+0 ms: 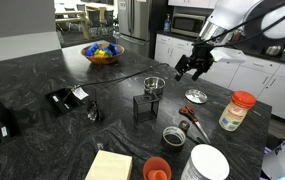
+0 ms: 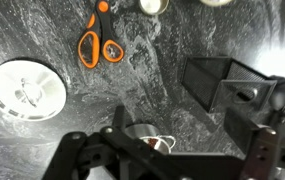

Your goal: Move the pot closer to the pair of scissors

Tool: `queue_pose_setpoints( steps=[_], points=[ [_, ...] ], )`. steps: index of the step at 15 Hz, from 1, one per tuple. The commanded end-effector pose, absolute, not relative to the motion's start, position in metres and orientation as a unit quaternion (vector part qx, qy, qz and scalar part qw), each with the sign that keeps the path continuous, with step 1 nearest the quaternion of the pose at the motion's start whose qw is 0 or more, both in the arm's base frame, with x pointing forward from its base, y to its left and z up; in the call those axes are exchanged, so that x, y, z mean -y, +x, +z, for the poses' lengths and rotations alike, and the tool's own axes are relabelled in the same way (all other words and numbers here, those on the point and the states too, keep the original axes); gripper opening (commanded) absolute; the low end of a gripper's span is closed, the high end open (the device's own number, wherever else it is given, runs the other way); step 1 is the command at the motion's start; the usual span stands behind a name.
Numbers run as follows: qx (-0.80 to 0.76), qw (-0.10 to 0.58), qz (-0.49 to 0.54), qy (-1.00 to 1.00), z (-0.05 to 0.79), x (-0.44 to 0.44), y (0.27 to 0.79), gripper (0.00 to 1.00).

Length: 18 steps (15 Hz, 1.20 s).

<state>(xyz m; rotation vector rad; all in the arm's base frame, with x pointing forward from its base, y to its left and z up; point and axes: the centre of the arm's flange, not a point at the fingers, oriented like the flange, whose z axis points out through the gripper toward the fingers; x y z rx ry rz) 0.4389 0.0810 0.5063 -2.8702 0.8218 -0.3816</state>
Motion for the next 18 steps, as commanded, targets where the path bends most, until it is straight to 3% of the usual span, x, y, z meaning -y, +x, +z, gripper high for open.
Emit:
queue_pose_setpoints(
  steps=[1,9,18],
  points=[
    [-0.299,0.064,-0.13,-0.943,0.505,-0.073,0.446,1.0],
    [-0.333,0.064,-0.134,-0.931,0.507,-0.071,0.453,1.0],
    [-0.564,-0.01,-0.153,-0.811,0.448,-0.054,0.524,1.0]
  ],
)
